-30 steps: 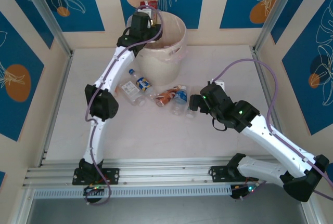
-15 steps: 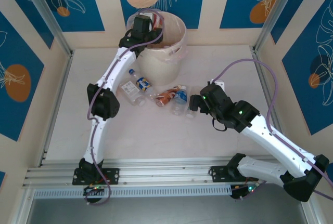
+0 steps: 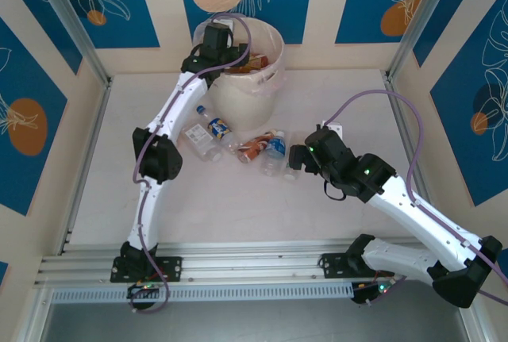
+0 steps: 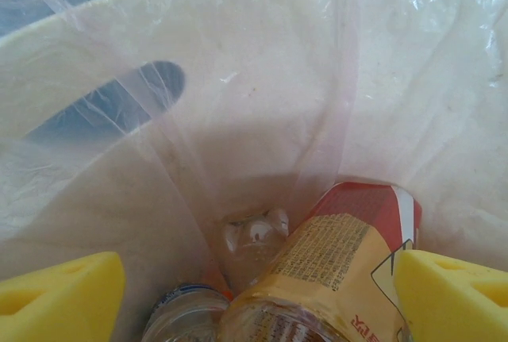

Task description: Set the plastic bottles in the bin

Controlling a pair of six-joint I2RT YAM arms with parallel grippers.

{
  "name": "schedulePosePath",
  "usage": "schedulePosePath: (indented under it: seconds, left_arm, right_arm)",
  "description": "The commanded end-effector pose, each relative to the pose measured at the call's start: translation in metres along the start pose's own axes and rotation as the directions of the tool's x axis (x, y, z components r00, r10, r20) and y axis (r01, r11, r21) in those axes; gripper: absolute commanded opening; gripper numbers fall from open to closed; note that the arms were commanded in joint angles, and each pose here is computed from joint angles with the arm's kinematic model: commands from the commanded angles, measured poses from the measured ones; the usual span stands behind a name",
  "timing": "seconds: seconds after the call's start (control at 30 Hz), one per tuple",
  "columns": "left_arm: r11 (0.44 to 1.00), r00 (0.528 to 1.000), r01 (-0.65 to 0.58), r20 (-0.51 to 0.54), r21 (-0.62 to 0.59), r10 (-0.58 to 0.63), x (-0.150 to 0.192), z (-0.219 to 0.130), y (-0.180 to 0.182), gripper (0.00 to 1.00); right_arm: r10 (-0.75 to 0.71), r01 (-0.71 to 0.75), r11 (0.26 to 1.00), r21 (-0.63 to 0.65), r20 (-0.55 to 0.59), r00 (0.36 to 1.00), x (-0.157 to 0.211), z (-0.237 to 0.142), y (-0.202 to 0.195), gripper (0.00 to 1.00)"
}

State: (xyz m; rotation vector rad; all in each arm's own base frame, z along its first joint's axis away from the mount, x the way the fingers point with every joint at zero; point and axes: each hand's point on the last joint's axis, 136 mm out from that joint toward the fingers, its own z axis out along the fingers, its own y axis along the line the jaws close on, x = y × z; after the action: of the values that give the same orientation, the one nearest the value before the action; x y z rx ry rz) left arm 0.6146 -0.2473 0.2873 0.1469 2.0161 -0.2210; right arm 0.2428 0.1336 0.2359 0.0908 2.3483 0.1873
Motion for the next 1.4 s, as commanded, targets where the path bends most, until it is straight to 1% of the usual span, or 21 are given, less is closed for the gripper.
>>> schedulePosePath:
  seconds: [0.0, 0.07, 0.1, 0.3, 0.43, 0.53, 0.63, 0.83, 1.0, 1.1, 1.17, 1.27, 1.37]
  left_arm:
    - [1.0, 0.993, 0.008, 0.121, 0.03, -0.012, -0.056, -0.048, -0.007, 0.94]
    - [0.999, 0.989, 0.015, 0.143, 0.038, -0.02, -0.068, -0.061, -0.008, 0.99]
    - [0.999, 0.988, 0.016, 0.155, 0.044, -0.023, -0.074, -0.068, -0.008, 0.99]
    - [0.996, 0.974, 0.035, 0.22, 0.078, -0.052, -0.107, -0.114, -0.009, 1.0]
    - [0.991, 0.963, 0.045, 0.257, 0.124, -0.076, -0.128, -0.151, -0.013, 0.99]
    - [0.989, 0.961, 0.056, 0.26, 0.136, -0.09, -0.135, -0.176, -0.011, 0.99]
    - [0.993, 0.967, 0.069, 0.239, 0.094, -0.09, -0.133, -0.199, 0.0, 0.99]
    - [0.996, 0.984, 0.071, 0.169, -0.053, -0.061, -0.1, -0.233, 0.034, 0.99]
    - [0.99, 0.98, 0.073, 0.194, -0.118, -0.049, -0.063, -0.271, 0.059, 0.99]
    - [0.977, 0.983, 0.08, 0.18, -0.197, -0.045, -0.033, -0.293, 0.082, 1.0]
    - [0.965, 0.988, 0.093, 0.142, -0.246, -0.059, -0.007, -0.301, 0.098, 1.0]
    - [0.947, 0.993, 0.11, 0.074, -0.303, -0.091, 0.034, -0.306, 0.117, 0.99]
    - [0.933, 0.993, 0.114, -0.001, -0.341, -0.121, 0.076, -0.303, 0.131, 0.99]
  right_arm:
    - [0.017, -0.018, 1.0, 0.007, 0.028, 0.999, -0.008, -0.005, 0.0, 0.99]
    - [0.017, -0.018, 1.0, 0.007, 0.027, 0.999, -0.008, -0.005, 0.0, 0.99]
    - [0.017, -0.018, 1.0, 0.006, 0.029, 0.999, -0.008, -0.005, 0.001, 0.99]
    - [0.016, -0.016, 1.0, 0.002, 0.024, 1.0, -0.008, -0.003, 0.003, 0.99]
    - [0.012, -0.012, 1.0, 0.0, 0.015, 1.0, -0.009, -0.001, 0.007, 0.99]
    - [0.01, -0.01, 1.0, 0.001, 0.01, 1.0, -0.009, 0.001, 0.009, 0.99]
    - [0.01, -0.01, 1.0, 0.001, 0.003, 1.0, -0.009, 0.002, 0.011, 0.99]
    - [0.008, -0.008, 1.0, 0.013, -0.019, 1.0, -0.008, 0.007, 0.014, 0.99]
    - [-0.003, 0.004, 1.0, 0.015, -0.04, 0.999, -0.007, 0.011, 0.02, 0.99]
    - [-0.01, 0.01, 1.0, 0.016, -0.052, 0.999, -0.007, 0.015, 0.025, 0.99]
    - [-0.013, 0.014, 1.0, 0.022, -0.063, 0.998, -0.005, 0.019, 0.028, 0.99]
    - [-0.012, 0.014, 1.0, 0.026, -0.075, 0.997, -0.003, 0.025, 0.033, 0.99]
    - [-0.012, 0.015, 1.0, 0.026, -0.086, 0.996, 0.0, 0.03, 0.037, 0.99]
